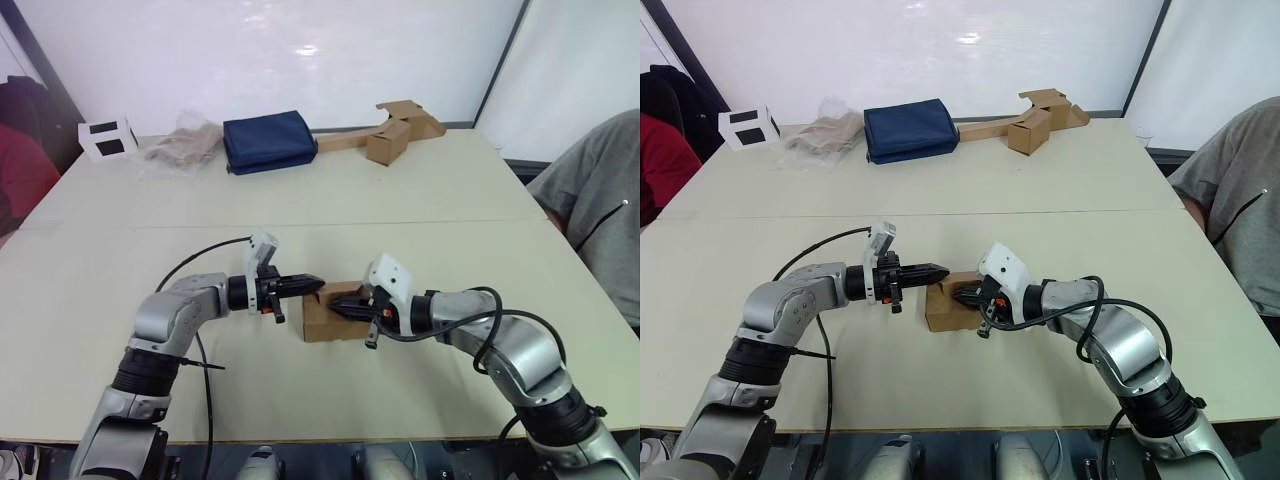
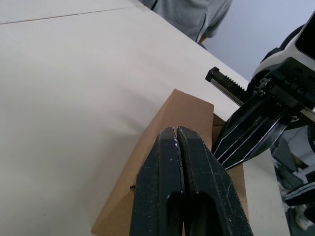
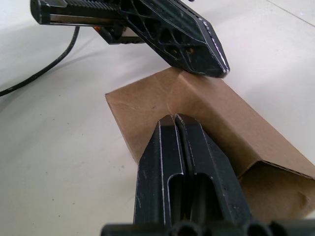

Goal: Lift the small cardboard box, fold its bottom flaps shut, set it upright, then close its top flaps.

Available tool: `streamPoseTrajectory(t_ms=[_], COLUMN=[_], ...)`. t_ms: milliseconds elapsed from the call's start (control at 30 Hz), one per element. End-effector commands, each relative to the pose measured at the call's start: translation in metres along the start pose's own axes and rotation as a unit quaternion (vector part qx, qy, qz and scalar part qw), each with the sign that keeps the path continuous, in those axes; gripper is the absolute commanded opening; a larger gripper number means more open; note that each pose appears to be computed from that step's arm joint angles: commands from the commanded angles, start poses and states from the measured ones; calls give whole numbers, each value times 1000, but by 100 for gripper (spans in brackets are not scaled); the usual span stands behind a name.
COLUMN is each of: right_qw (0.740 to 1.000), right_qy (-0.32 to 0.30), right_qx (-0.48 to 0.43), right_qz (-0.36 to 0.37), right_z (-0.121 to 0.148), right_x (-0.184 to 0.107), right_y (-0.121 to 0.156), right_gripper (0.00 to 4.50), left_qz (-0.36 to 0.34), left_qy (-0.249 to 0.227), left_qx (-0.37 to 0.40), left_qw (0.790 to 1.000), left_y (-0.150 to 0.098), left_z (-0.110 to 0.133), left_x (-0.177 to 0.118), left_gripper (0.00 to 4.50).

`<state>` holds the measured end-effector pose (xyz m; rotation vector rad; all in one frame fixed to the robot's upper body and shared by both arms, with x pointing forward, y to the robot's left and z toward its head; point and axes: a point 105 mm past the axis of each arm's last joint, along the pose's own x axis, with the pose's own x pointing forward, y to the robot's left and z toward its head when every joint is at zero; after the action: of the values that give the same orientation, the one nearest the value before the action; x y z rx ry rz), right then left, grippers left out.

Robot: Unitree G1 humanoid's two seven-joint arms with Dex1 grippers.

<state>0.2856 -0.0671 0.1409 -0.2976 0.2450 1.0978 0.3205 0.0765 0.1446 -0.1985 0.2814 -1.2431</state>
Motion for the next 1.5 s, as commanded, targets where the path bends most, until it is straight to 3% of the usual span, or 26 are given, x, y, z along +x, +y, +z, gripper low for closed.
streamPoseTrajectory(t_ms=[33, 233, 600, 800, 900, 1100, 1500], right_qw=[1000, 999, 999, 996, 995, 996, 999], right_qy=[-14, -25, -38, -76, -78, -66, -8], right_qx=[-16, -17, 16, 29, 25, 15, -21], right_qz=[-18, -21, 24, -26, -54, -57, -30], right_z=[10, 12, 15, 29, 29, 26, 4], right_x=[-1, 1, -14, -26, -30, -28, -15], right_y=[-6, -8, 3, -19, -31, -35, -20], right_gripper=[0, 0, 0, 0, 0, 0, 0], left_qz=[-8, -11, -7, -9, -5, -17, -12], left_qy=[-1, -1, 93, 6, 2, 36, 125], left_qx=[20, 38, 118, 80, 110, 167, 198], left_qw=[1000, 999, 989, 997, 994, 985, 972], left_y=[-7, -10, -4, -8, -11, -24, -25], left_z=[5, 10, -20, 15, 29, 32, -6], left_x=[1, 4, 4, 1, 1, 6, 13], left_gripper=[3, 3, 3, 3, 3, 3, 3])
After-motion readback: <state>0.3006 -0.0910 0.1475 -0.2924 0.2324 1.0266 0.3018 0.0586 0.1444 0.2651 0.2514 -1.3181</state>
